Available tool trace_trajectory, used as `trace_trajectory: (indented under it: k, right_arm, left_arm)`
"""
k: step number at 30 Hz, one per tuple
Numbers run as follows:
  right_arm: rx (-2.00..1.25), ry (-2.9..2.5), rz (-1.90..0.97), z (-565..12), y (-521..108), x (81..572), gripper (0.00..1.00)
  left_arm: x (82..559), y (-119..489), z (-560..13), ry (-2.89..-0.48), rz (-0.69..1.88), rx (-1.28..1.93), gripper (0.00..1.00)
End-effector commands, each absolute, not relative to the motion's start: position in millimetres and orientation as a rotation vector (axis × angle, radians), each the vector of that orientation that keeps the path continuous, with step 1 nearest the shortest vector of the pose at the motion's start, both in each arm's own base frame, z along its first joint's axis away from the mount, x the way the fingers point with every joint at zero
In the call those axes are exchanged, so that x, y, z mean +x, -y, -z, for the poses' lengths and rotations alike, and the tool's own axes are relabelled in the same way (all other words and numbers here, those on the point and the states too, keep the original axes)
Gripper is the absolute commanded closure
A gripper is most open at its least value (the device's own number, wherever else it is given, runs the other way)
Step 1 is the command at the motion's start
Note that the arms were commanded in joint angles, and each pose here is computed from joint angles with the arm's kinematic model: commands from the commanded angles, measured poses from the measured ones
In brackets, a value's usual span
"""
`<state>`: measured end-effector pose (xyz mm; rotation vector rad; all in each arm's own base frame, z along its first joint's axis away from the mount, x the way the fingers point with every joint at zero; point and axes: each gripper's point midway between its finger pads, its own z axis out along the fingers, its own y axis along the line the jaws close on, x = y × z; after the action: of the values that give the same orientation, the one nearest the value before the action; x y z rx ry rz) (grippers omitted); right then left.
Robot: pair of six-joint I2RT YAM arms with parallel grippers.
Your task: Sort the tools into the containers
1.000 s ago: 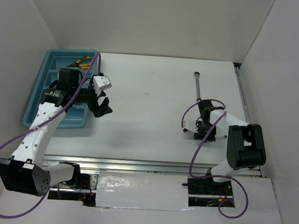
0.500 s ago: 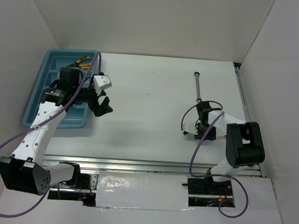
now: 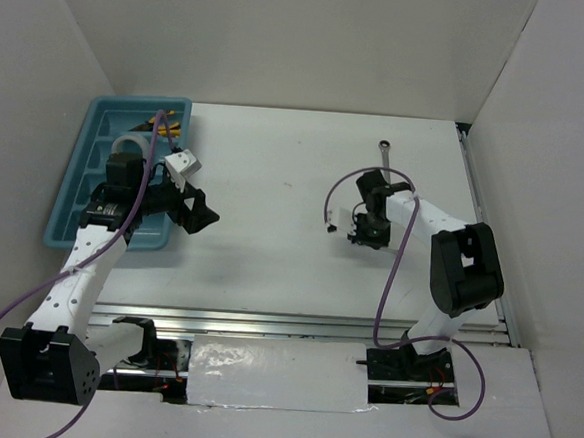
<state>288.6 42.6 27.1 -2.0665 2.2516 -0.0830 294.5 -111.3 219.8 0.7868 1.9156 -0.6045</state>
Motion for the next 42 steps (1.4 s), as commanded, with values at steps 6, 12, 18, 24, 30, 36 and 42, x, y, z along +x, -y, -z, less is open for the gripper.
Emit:
trace_trajectory:
  k: [6,12,18,24,30,36,42]
  right_arm:
    - [-1.854,-2.238,-0.352,-66,-156,291,1.00]
    - [-1.711,-2.233,-0.569,-96,-219,304,1.00]
    - [-1.407,-2.224,-0.982,-171,-292,322,1.00]
    - [-1.155,-2.205,-1.159,-219,-334,331,1.00]
    - [-0.948,-2.274,-1.331,-232,-362,322,1.00]
    - [-0.847,-2.302,-1.340,-238,-374,326,1.00]
    - [-0.835,-2.310,-1.315,-235,-380,328,1.00]
  left_arm:
    - [295,133,-224,-1.857,0.855,0.503,0.01]
    - [285,164,-197,-1.846,1.022,0.335,0.07]
    - [282,189,-198,-1.782,1.143,0.194,0.10]
    - [292,198,-218,-1.737,1.157,0.129,0.12]
    - [315,191,-219,-1.770,1.074,0.058,0.15]
    - [315,201,-219,-1.793,1.090,0.098,0.19]
    - [314,211,-217,-1.812,1.108,0.131,0.24]
